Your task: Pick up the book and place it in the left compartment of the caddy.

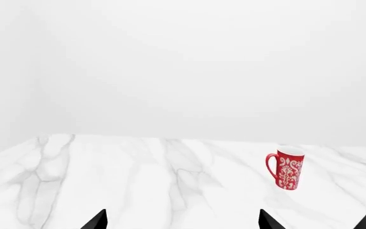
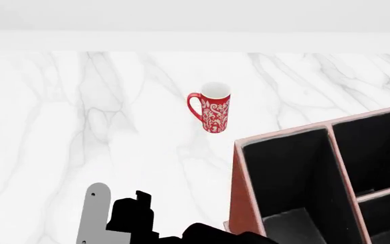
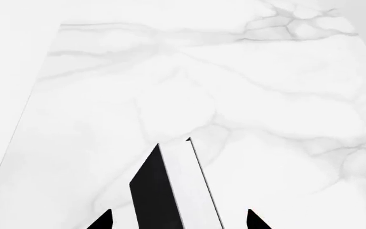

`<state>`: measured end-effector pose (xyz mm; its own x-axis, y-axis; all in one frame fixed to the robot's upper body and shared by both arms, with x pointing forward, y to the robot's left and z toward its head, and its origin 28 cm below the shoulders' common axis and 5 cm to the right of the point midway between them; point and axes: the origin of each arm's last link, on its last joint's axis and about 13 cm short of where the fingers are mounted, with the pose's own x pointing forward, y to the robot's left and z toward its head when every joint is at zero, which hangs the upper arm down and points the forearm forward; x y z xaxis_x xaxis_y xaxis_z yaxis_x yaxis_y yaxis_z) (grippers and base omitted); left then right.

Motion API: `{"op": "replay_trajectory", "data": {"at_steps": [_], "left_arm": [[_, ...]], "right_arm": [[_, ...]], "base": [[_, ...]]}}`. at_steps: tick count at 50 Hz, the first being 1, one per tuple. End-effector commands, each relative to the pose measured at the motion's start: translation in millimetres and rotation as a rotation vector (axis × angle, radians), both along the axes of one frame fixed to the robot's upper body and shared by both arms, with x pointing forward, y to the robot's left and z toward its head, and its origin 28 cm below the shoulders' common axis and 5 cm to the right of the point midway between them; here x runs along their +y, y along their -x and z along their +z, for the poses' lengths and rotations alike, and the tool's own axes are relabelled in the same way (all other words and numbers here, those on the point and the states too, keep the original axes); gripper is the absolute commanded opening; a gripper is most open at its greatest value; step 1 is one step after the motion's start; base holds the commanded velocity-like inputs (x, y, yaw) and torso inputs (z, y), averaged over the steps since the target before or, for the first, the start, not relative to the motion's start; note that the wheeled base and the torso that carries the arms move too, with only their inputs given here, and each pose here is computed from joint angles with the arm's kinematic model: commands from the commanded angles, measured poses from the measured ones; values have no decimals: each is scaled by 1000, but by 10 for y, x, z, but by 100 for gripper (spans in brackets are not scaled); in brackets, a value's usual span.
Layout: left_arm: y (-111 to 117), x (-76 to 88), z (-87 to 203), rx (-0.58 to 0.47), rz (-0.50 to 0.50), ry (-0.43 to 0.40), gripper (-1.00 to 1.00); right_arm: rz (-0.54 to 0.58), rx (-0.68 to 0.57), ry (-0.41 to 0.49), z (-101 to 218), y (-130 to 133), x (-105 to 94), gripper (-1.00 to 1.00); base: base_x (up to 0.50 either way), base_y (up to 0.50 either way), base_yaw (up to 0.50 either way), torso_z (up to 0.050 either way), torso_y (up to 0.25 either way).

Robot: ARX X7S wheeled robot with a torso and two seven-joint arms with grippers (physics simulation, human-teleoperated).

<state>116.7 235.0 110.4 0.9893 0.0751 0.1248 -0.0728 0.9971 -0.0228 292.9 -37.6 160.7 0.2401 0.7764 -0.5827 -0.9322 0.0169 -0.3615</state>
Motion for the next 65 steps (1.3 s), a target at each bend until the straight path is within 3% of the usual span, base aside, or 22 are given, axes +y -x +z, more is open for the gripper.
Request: {"op": "replay_trajectory", "data": {"at_steps": [1,65], "left_arm": [[2,-6,-4,-1,-1,-3,100],[45,-5,4,-13,-4,-9,100]], "right_arm": [[-16,7,9,-69,-37,-31,100],[-79,28,-3,-372,-192,-126,100]], "base": [[0,0,0,0,0],[0,0,0,0,0]]}}
